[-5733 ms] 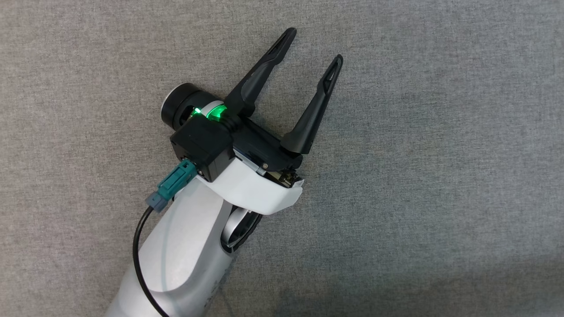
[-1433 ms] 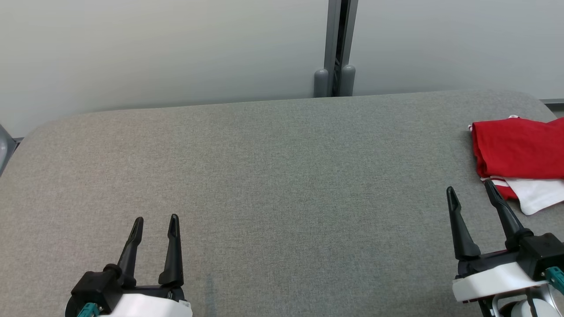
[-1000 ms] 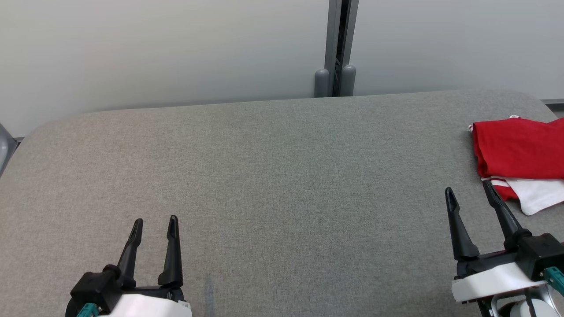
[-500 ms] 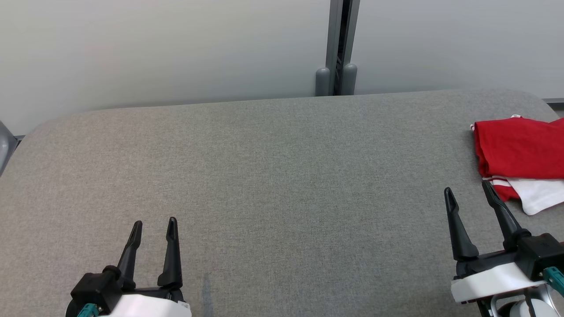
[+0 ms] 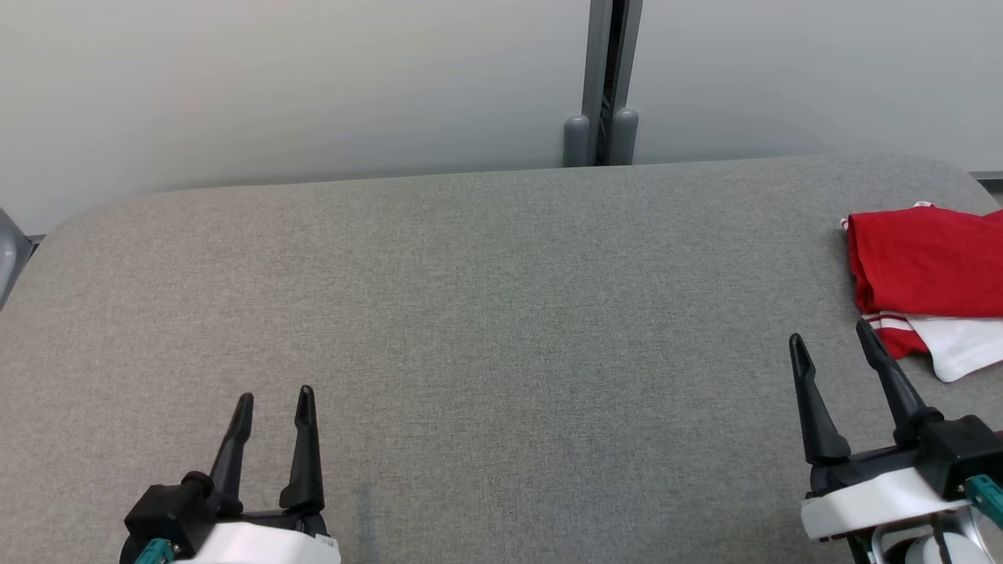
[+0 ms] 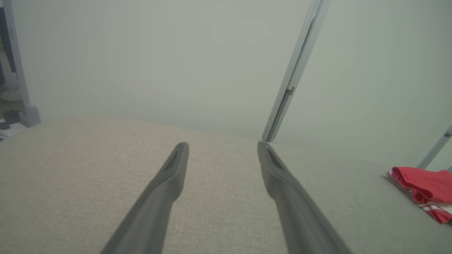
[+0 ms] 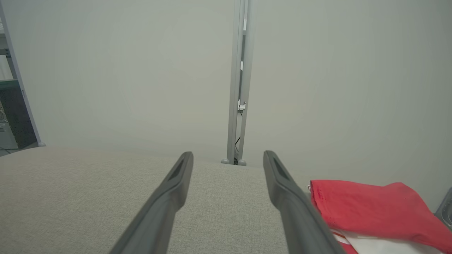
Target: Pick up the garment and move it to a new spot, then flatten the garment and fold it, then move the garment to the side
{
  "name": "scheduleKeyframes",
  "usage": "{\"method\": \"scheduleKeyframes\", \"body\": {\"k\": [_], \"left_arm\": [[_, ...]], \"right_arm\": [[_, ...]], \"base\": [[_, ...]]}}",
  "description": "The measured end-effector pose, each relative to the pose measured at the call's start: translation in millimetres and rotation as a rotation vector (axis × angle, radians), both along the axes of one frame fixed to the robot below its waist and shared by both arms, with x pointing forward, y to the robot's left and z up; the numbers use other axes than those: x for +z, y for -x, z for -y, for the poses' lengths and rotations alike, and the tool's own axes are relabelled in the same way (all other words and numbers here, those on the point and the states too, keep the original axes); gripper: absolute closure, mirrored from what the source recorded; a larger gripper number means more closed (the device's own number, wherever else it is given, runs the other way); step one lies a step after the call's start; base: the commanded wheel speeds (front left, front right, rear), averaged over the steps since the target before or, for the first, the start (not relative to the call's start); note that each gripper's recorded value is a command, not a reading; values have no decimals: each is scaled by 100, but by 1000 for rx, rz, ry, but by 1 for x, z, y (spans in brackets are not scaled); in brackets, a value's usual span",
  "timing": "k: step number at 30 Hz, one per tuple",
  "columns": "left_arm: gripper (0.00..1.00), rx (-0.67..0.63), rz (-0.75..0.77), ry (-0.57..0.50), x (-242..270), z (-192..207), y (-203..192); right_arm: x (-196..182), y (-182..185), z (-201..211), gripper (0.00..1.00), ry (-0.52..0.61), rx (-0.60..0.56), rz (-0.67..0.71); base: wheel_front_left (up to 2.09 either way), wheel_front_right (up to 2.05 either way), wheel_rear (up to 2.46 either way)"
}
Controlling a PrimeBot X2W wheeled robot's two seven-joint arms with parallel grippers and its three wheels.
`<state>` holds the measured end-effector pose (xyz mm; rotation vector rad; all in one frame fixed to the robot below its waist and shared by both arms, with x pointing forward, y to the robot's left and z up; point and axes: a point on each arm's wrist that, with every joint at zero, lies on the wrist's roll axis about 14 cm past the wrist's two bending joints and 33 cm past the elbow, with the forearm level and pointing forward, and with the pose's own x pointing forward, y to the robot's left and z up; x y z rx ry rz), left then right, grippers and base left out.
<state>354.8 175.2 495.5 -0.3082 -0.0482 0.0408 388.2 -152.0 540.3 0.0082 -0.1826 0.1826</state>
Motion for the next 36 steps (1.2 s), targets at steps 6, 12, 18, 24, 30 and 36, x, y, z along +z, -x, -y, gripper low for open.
{"method": "scheduleKeyframes", "body": {"k": [6,12,18,24,30,36], "left_arm": [[100,0,-86,8,-27,2,13],[100,5,-132,88,-38,3,16],[100,7,-147,188,-40,4,13],[100,6,-155,280,-39,5,9],[100,2,-160,352,-39,6,5],[100,-2,-166,436,-38,8,3]], "right_arm": [[-29,9,-3,100,-10,-1,-90],[-40,13,6,100,-108,-34,-147],[-41,14,17,100,-229,-70,-176],[-42,16,27,100,-342,-98,-197],[-43,17,35,100,-433,-120,-210],[-46,20,42,100,-535,-139,-233]], "base": [[0,0,0],[0,0,0],[0,0,0],[0,0,0],[0,0,0],[0,0,0]]}}
